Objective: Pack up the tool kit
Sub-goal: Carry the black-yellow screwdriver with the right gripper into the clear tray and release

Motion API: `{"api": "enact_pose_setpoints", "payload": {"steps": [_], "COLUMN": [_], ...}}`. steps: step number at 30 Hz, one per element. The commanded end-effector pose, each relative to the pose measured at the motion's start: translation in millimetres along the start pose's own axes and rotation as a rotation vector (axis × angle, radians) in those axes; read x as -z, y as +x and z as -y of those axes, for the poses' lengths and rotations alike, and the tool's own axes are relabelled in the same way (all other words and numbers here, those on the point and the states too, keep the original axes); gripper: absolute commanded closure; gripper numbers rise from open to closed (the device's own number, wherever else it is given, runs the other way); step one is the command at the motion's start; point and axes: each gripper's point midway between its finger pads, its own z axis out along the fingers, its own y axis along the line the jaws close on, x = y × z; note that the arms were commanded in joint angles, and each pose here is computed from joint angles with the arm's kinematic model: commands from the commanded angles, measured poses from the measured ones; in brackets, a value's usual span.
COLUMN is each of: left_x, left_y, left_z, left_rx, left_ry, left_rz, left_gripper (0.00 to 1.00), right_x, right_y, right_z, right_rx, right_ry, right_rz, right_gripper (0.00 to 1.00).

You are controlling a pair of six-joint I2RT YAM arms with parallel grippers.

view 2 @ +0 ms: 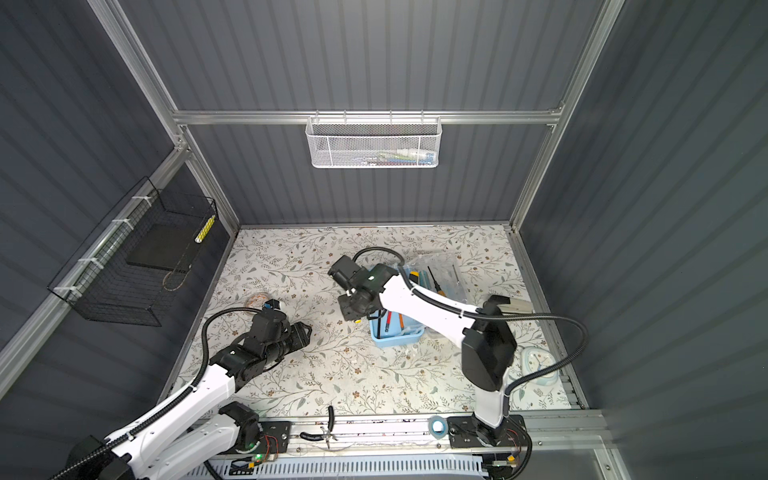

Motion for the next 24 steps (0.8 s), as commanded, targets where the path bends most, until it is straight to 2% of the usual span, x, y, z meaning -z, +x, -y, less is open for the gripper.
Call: {"api": "enact_pose_setpoints", "payload": {"steps": [1,7,11,15,24], "left_x": [2,-3,-5,-8,-13], "left_y": [-15,-20,-23,-24,-28], "left_z": [14,21,25,27,33], "left_rx": [-0.023,-0.030,-0.036,-0.037,-0.041], "left_ry": [0.041,0.059,0.066,0.069,0.076], "left_rz": [0.028,0.035,0.041,0.038,0.035], "left_gripper": [0.40,0.40,0.40,0.40,0.40], "right_x": [20,43,50,54,44], "right_y": [6,17,30,44,56], "right_z": [74,176,216,239,254], "right_rx": [-0.016,-0.134,-0.163,-0.175,-0.172], "right_ry": [0.181,0.345,0.443,0.527,0.559], "right_rz": [-0.005,0.030,0.018,-0.016,-0.050], "right_gripper": [1.00,1.00,1.00,1.00,1.00]}}
